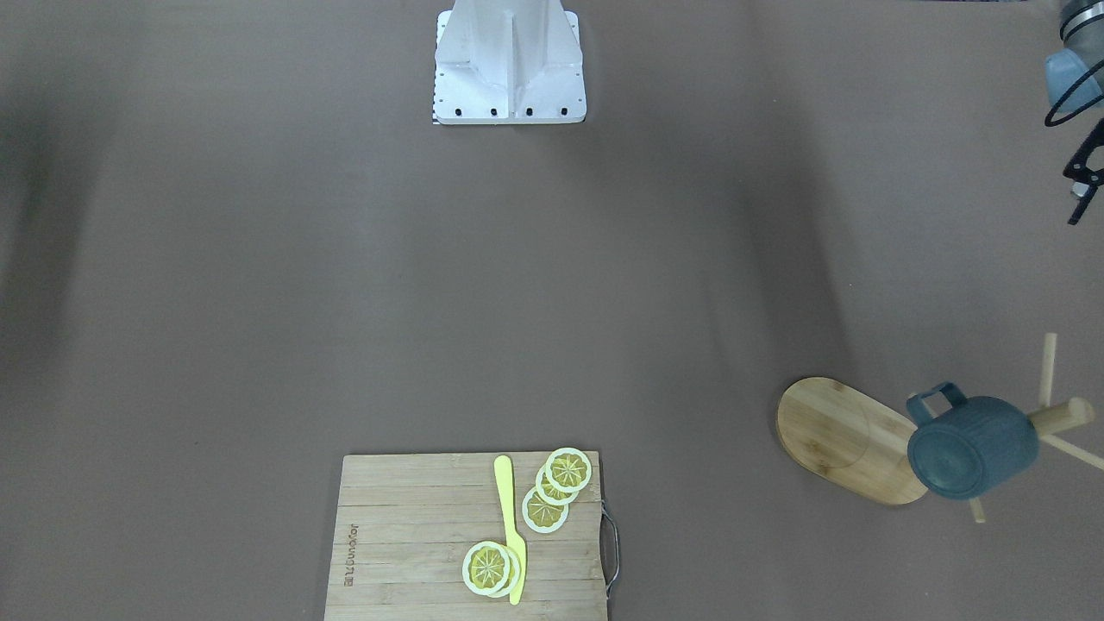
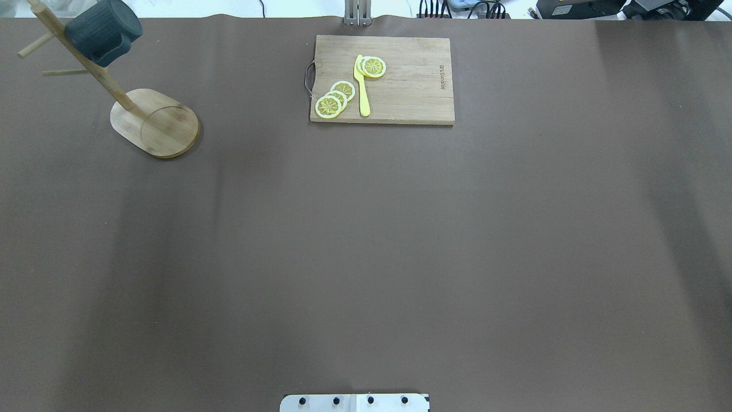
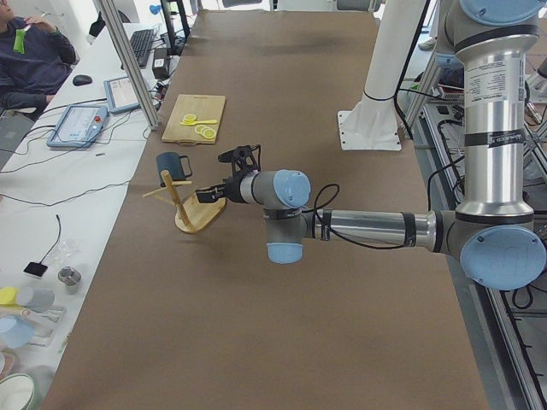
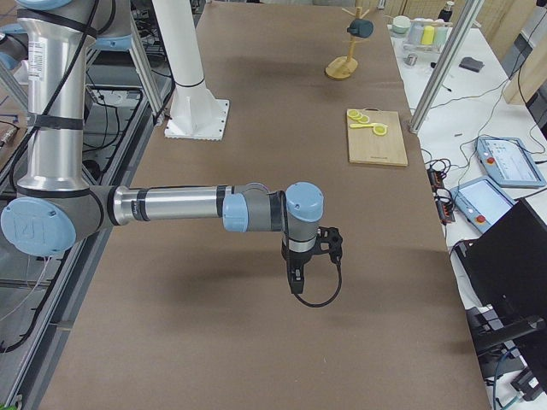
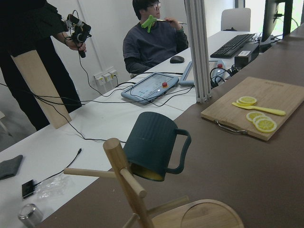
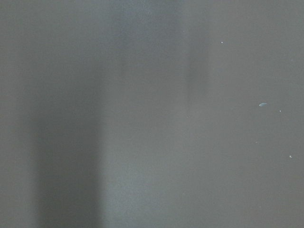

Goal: Hang cup on storage rack

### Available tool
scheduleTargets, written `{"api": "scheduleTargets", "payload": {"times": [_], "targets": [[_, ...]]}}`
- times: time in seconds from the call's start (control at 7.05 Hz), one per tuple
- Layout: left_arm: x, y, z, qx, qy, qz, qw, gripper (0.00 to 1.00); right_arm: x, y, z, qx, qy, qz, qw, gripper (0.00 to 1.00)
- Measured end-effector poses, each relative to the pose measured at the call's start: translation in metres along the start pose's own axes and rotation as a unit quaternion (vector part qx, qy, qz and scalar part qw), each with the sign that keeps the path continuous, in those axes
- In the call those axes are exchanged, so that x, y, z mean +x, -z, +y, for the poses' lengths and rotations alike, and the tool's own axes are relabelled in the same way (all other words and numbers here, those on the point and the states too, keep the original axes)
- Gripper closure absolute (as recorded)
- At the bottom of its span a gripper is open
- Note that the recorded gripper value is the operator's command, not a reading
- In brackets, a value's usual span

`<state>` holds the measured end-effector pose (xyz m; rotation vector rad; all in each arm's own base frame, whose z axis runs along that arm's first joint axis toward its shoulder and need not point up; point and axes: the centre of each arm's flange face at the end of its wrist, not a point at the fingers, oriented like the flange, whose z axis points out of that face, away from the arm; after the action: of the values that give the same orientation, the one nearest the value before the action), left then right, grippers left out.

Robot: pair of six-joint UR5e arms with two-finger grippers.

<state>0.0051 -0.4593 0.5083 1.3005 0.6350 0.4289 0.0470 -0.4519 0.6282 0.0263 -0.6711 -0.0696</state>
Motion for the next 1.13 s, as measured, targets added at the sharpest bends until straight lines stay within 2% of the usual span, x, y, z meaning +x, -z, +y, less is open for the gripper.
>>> {"api": "scheduleTargets", "payload": {"times": [0.28, 0.43, 0.71, 0.99, 1.13], "targets": [[-0.043, 0.018, 0.015, -0.071, -0.087, -0.047, 0.9925, 0.01, 0.0, 0.0, 0.0, 0.0, 0.0, 0.0, 1.0, 0.0], [-0.059, 0.026, 0.029, -0.115, -0.103, -0.058, 0.9863, 0.01, 0.0, 0.0, 0.0, 0.0, 0.0, 0.0, 1.0, 0.0], [-0.076, 0.029, 0.068, -0.222, -0.065, -0.056, 0.9714, 0.01, 0.001, -0.001, 0.001, -0.001, 0.0, 0.0, 1.0, 0.0], [-0.086, 0.022, 0.096, -0.32, 0.005, -0.043, 0.9463, 0.01, 0.003, -0.004, 0.002, -0.004, -0.003, 0.0, 1.0, 0.0], [-0.091, 0.017, 0.101, -0.358, 0.051, -0.04, 0.9315, 0.01, 0.005, -0.007, 0.002, -0.007, -0.005, 0.001, 1.0, 0.0]]}}
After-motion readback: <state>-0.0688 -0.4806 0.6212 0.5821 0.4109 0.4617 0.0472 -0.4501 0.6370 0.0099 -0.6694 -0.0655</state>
